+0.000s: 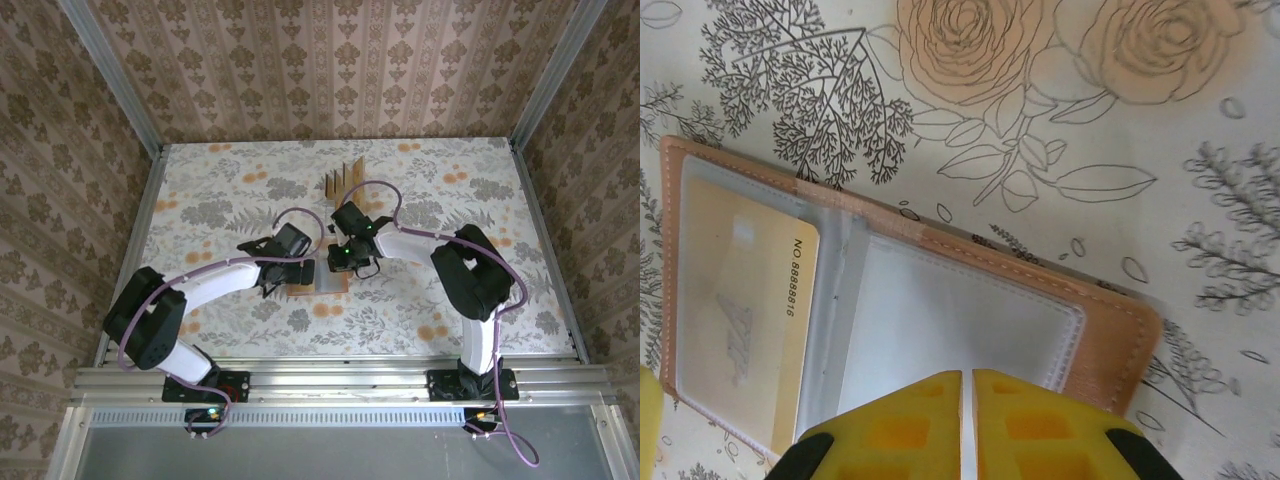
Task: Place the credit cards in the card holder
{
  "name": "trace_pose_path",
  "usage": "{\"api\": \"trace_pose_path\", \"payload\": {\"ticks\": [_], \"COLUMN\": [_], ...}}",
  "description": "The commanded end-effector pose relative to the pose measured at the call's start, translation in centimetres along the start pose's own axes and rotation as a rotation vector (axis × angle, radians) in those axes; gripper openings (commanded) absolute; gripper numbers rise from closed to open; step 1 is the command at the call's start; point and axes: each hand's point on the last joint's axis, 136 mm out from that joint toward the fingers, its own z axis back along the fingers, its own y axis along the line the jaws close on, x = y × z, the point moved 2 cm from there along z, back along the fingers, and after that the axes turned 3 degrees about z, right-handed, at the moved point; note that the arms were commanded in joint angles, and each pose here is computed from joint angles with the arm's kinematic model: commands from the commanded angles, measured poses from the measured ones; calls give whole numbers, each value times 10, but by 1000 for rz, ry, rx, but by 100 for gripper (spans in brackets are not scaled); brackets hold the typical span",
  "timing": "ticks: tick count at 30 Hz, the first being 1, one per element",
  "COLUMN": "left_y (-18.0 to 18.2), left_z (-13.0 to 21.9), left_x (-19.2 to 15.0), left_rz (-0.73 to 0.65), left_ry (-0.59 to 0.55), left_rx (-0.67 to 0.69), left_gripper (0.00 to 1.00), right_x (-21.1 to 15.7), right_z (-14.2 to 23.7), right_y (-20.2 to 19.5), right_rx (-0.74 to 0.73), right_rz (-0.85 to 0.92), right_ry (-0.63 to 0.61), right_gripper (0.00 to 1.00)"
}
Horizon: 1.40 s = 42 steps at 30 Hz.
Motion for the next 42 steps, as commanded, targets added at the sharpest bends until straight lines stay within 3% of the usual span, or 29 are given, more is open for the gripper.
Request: {"api": "trace_pose_path", "payload": {"ticks": [1,17,34,42], "left_y": [-13,-34,-17,-15], "left_z": [-1,-7,-32,-33], "left_x": [3,-4,-35,-38], "left_rz": [5,-21,-24,-20], "left_ry": [0,-39,25,28], "left_rx": [-23,-86,-6,-2], "left_gripper": [100,100,100,100], "right_x": [-10,-10,-5,6], "right_z": [-13,-18,-7,24], "right_y": [4,8,12,7], "right_rx": [24,37,45,59], "right_rz": [-10,-22,-25,-73], "right_ry": [35,41,19,-62], "right_gripper": [13,13,13,31]}}
